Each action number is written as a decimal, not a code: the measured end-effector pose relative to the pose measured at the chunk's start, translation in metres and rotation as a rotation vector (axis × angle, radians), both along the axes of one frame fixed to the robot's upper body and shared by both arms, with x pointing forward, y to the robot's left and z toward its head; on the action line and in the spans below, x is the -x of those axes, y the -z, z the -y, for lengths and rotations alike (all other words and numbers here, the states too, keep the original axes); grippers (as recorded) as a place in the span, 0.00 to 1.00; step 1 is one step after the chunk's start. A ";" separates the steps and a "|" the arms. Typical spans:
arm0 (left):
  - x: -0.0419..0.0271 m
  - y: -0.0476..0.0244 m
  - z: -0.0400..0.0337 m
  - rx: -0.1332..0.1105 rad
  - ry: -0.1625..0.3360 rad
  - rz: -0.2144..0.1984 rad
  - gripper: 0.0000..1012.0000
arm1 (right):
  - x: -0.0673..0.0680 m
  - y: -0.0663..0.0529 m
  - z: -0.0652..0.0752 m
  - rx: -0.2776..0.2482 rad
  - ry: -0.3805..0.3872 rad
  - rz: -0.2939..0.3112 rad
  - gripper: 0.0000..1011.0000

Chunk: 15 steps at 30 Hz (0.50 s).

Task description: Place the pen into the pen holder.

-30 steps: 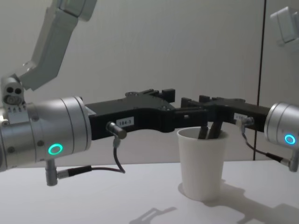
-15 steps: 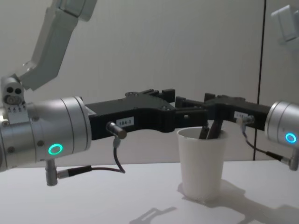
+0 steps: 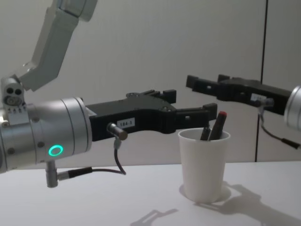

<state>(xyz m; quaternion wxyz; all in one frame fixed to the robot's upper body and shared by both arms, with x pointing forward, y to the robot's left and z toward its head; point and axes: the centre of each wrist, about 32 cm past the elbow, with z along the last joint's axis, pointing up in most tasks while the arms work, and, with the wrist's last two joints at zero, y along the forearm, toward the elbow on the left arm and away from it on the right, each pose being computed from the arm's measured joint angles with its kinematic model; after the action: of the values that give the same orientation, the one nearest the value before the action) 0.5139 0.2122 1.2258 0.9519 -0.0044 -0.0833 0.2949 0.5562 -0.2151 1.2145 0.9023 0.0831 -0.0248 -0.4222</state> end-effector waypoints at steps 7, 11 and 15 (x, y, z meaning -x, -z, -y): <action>0.0000 0.0000 0.0000 0.000 0.000 0.000 0.99 | 0.011 -0.005 0.009 -0.024 0.031 0.003 0.99; 0.0000 0.0000 0.0000 0.000 0.000 0.000 0.99 | 0.019 -0.006 0.014 -0.035 0.053 -0.001 0.99; 0.0000 0.0000 0.0000 0.000 0.000 0.000 0.99 | 0.029 -0.006 0.020 -0.044 0.080 -0.006 0.99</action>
<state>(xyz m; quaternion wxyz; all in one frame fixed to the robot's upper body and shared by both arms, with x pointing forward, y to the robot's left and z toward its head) 0.5139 0.2122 1.2258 0.9519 -0.0044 -0.0833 0.2949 0.5276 -0.2349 1.2210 0.8828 0.1008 -0.0159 -0.4585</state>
